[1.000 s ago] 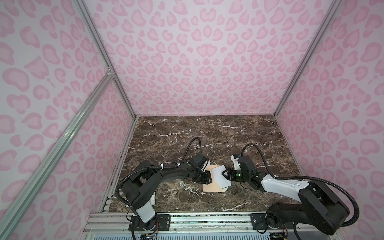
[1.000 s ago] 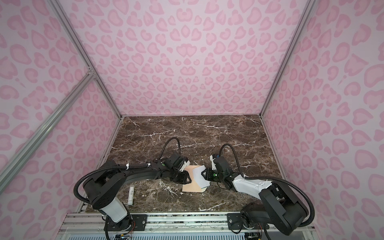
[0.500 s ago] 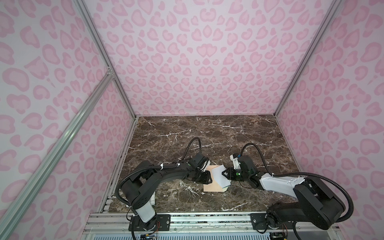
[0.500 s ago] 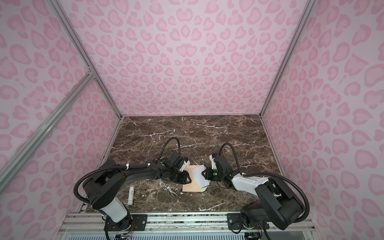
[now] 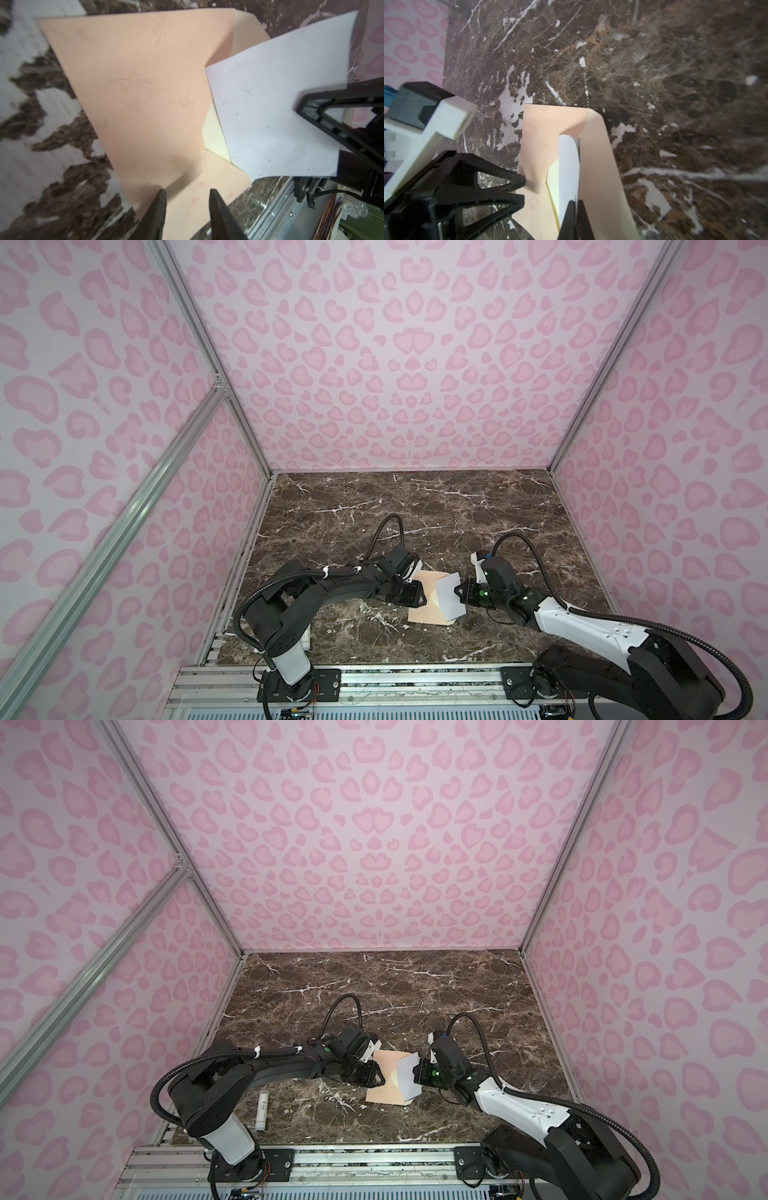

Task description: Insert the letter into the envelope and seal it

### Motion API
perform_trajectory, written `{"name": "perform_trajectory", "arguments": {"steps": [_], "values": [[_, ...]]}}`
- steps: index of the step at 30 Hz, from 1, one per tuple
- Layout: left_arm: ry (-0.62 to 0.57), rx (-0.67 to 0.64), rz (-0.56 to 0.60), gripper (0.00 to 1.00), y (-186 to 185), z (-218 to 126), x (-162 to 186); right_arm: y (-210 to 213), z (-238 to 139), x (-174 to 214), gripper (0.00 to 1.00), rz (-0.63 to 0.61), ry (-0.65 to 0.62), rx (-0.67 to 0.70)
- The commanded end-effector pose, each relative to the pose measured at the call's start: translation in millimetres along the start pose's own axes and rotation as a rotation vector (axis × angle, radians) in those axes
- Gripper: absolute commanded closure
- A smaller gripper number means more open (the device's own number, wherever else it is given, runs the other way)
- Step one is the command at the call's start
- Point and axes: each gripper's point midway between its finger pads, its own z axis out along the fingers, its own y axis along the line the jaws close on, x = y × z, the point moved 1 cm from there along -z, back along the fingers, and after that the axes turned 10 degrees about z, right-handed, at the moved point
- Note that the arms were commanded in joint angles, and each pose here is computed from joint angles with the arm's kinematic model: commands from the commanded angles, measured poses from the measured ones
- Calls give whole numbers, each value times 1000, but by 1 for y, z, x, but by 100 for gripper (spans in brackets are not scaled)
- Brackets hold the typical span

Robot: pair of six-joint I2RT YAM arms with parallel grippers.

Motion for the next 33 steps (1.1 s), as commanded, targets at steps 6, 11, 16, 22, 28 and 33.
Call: {"name": "perform_trajectory", "arguments": {"steps": [6,11,16,22,28,33], "values": [[90,-143,-45,61,31,4,28,-30,-1,12,97,113,14,121],[89,-144,-45,62,31,4,27,-33,-6,9,99,150,-21,135],[92,-142,-46,62,31,5,28,-36,-11,8,100,181,-48,142],[91,-136,-43,62,30,6,27,-34,-9,6,100,189,-53,139],[89,-132,-43,61,30,6,28,-32,-5,5,100,187,-47,145],[89,-130,-41,61,30,6,28,-27,-3,2,100,182,-50,145]]}}
